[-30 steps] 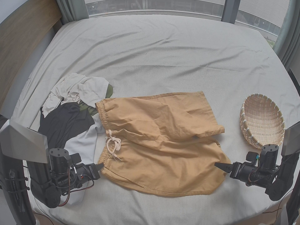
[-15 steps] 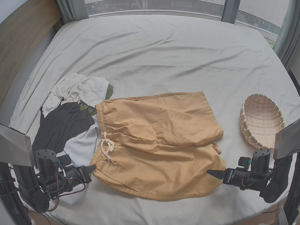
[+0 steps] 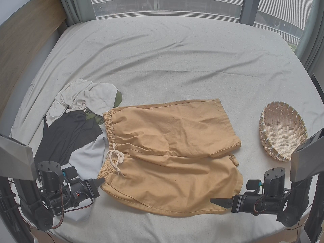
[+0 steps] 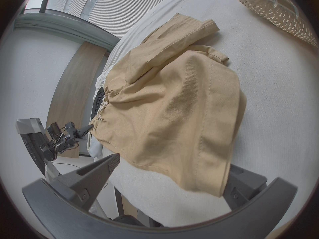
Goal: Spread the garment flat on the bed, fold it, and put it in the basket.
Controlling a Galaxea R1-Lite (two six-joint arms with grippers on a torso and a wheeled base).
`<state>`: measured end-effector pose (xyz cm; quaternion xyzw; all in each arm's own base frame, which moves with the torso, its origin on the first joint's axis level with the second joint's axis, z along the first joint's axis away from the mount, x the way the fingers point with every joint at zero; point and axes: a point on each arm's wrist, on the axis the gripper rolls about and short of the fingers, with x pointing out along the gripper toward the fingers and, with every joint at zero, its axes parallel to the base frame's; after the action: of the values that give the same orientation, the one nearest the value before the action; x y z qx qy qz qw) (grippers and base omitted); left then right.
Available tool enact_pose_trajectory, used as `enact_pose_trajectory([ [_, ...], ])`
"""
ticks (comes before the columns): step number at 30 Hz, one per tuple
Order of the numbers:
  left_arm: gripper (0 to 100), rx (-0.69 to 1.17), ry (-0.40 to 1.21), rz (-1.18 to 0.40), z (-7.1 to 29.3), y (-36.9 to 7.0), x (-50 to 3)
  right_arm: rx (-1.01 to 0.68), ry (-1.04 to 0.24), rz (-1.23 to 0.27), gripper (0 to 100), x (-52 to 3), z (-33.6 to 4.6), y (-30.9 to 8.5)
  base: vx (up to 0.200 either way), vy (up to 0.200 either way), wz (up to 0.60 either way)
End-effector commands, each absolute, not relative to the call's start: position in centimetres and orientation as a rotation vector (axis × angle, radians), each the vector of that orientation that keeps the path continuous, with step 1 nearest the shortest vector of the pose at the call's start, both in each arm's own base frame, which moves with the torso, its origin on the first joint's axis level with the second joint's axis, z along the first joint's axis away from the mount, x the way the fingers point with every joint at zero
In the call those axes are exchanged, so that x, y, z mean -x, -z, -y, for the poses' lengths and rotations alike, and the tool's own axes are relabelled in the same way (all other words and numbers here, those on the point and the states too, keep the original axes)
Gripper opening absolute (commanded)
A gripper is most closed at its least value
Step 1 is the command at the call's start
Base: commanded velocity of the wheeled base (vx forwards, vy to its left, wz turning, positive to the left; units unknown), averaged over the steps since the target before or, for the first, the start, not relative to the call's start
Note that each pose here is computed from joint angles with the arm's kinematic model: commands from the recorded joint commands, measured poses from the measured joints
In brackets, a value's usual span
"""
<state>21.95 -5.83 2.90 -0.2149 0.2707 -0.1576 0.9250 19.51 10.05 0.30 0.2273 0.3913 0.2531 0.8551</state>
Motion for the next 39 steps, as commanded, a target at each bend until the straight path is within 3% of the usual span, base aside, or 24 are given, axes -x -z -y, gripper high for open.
enact_pose_trajectory([
  [1,0,0.441,0.323,-0.554,5.9,-2.8,-22.1,-0.48,-0.514,-0.842,100,-18.8,-9.5,-0.8,0.0,0.0,0.0],
  [7,0,0.441,0.323,-0.557,5.9,-2.8,-22.0,-0.483,-0.488,-0.874,100,-18.5,-9.0,-0.9,0.0,0.0,0.0],
  [15,0,0.441,0.321,-0.557,5.8,-2.8,-22.0,-0.586,-0.37,-0.639,100,-22.9,-6.9,-1.7,0.0,0.0,0.0],
  [21,0,0.442,0.32,-0.555,5.8,-2.8,-22.0,-0.672,-0.326,-0.627,100,-24.9,-6.7,-1.0,0.0,0.0,0.0],
  [30,0,0.442,0.316,-0.557,5.7,-2.8,-22.0,-0.736,-0.319,-0.617,100,-27.4,-7.3,0.3,0.0,0.0,0.0],
  [39,0,0.443,0.311,-0.558,5.6,-2.7,-22.1,-0.82,-0.338,-0.501,100,-30.2,-7.3,-1.3,0.0,0.0,0.0],
])
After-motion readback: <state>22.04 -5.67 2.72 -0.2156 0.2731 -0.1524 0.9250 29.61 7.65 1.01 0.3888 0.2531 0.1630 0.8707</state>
